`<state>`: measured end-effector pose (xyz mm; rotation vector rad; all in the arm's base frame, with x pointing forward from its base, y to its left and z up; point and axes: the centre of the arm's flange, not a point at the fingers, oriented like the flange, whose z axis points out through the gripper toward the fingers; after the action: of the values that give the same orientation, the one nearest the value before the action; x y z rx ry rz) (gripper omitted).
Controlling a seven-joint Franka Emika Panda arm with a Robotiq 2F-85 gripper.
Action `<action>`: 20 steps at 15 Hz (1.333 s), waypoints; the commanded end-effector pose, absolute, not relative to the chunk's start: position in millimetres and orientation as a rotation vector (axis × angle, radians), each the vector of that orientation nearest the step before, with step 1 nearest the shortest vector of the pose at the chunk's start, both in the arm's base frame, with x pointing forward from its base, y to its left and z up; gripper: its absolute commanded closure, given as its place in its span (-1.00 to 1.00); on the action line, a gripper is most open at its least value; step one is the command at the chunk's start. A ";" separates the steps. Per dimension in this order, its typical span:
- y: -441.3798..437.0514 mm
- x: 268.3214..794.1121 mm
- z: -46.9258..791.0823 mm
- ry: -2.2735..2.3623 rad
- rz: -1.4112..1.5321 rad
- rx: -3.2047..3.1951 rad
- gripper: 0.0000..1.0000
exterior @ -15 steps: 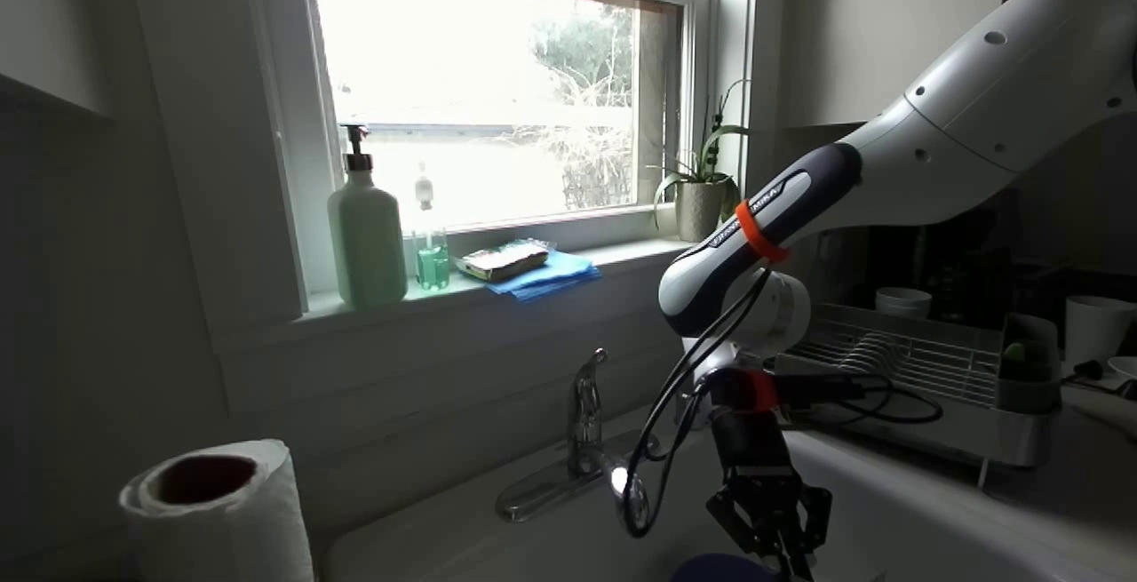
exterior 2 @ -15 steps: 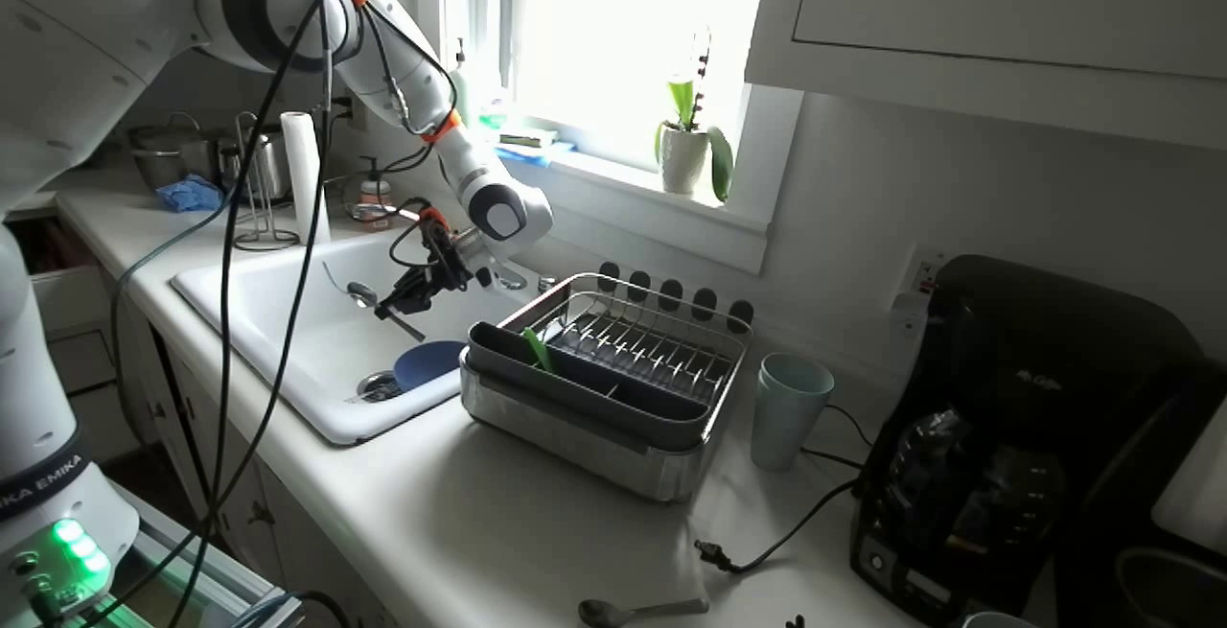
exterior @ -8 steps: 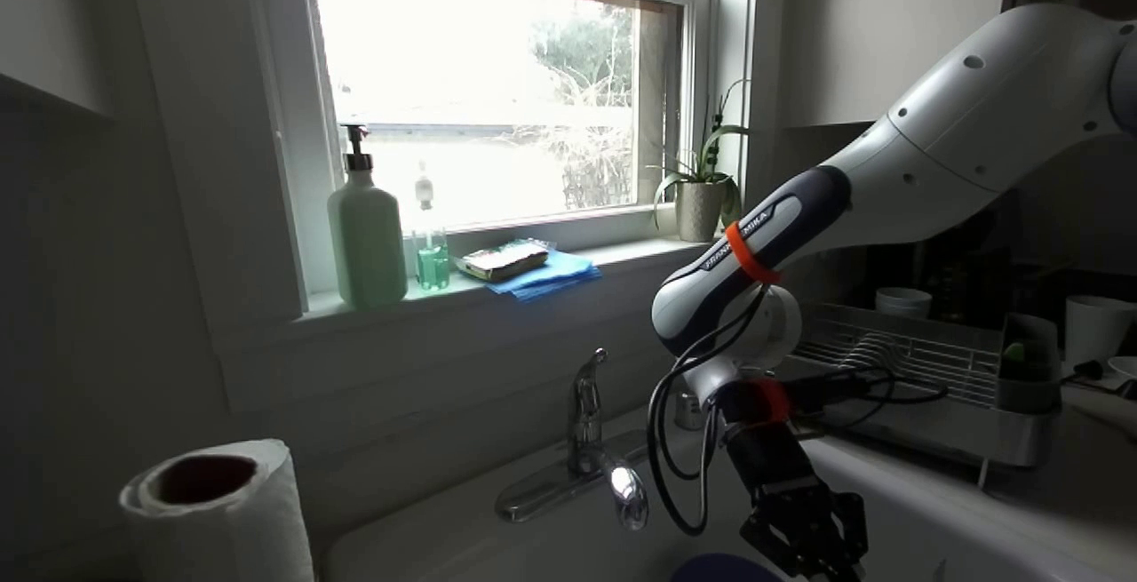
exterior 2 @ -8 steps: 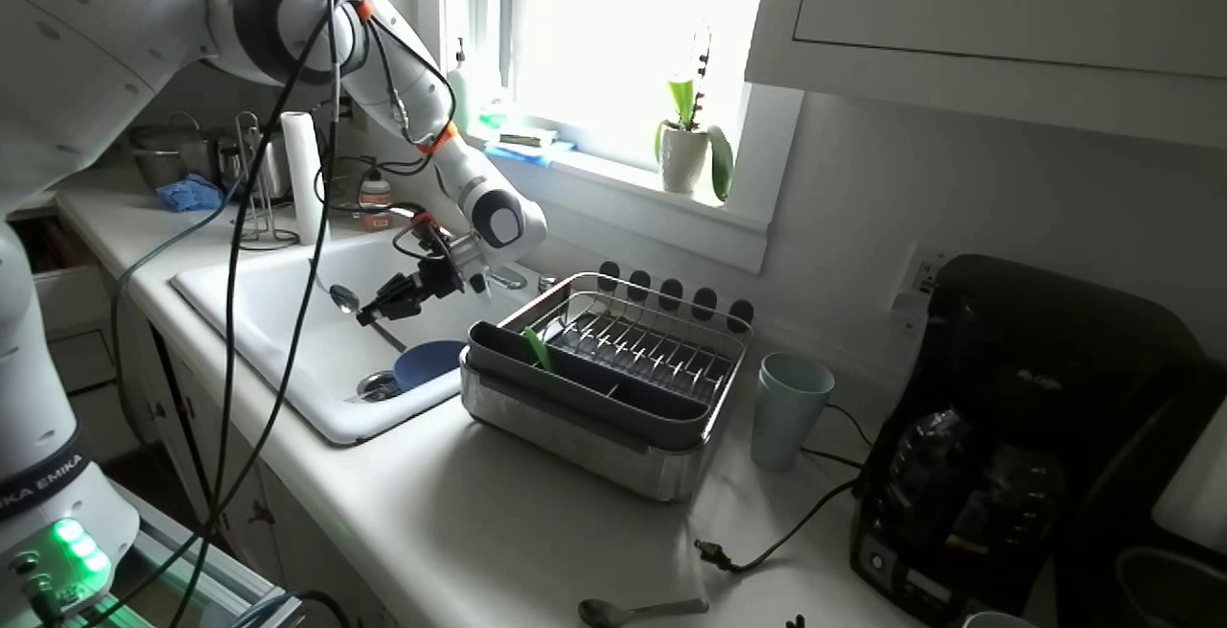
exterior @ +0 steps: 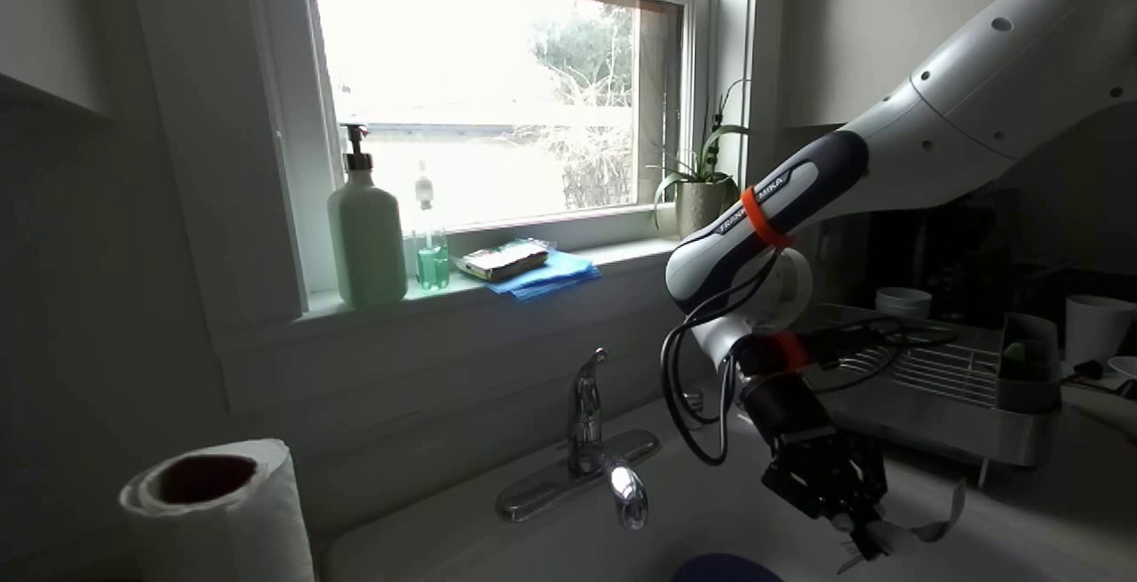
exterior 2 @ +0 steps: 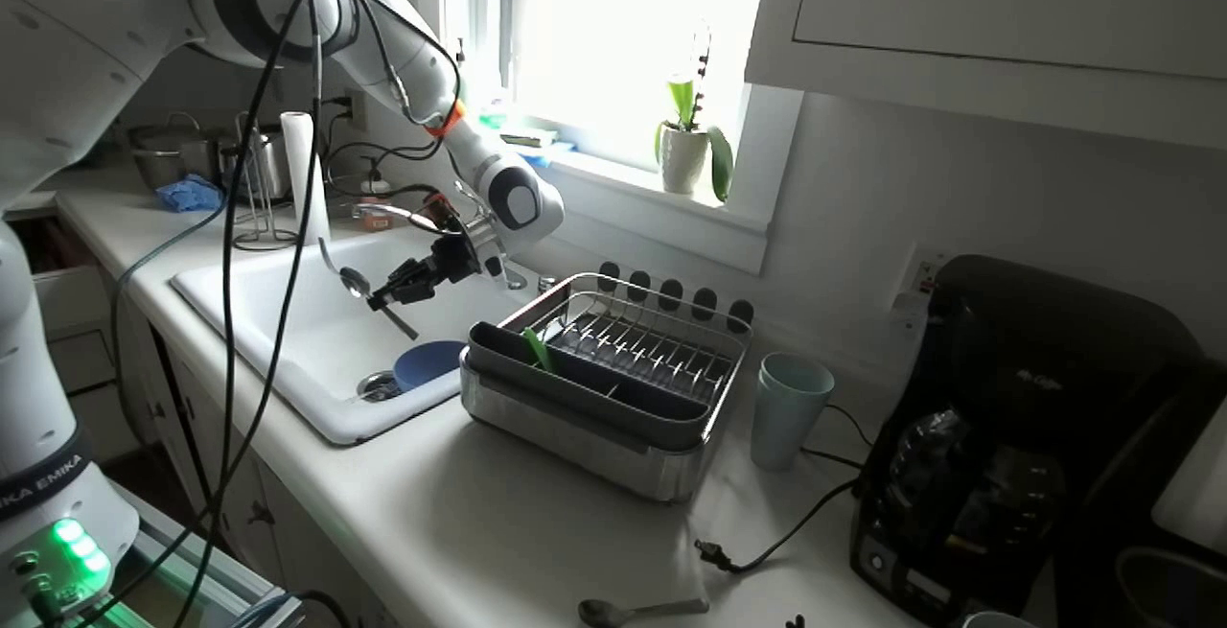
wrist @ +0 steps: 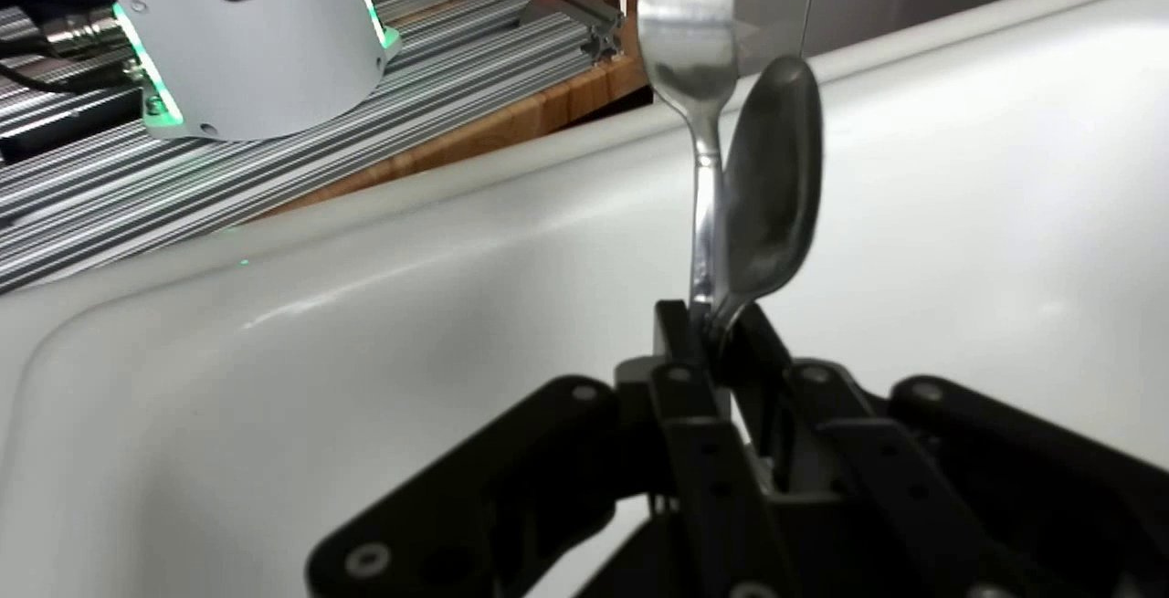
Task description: Pick up the silver fork and silver spoon together from the blue bowl and put them in the dish rack, pick up the blue bowl from the sink and put it in the dish rack
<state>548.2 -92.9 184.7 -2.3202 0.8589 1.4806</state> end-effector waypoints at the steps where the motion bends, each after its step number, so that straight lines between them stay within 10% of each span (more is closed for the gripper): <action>1: -118.9 529.6 232.1 0.808 1.460 -2.283 0.93; 4: -123.1 539.8 227.2 0.830 1.446 -2.283 0.71; 20: -195.7 478.4 351.6 0.968 1.274 -2.103 0.93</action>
<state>505.8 -179.6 326.4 -2.1908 0.9138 1.2788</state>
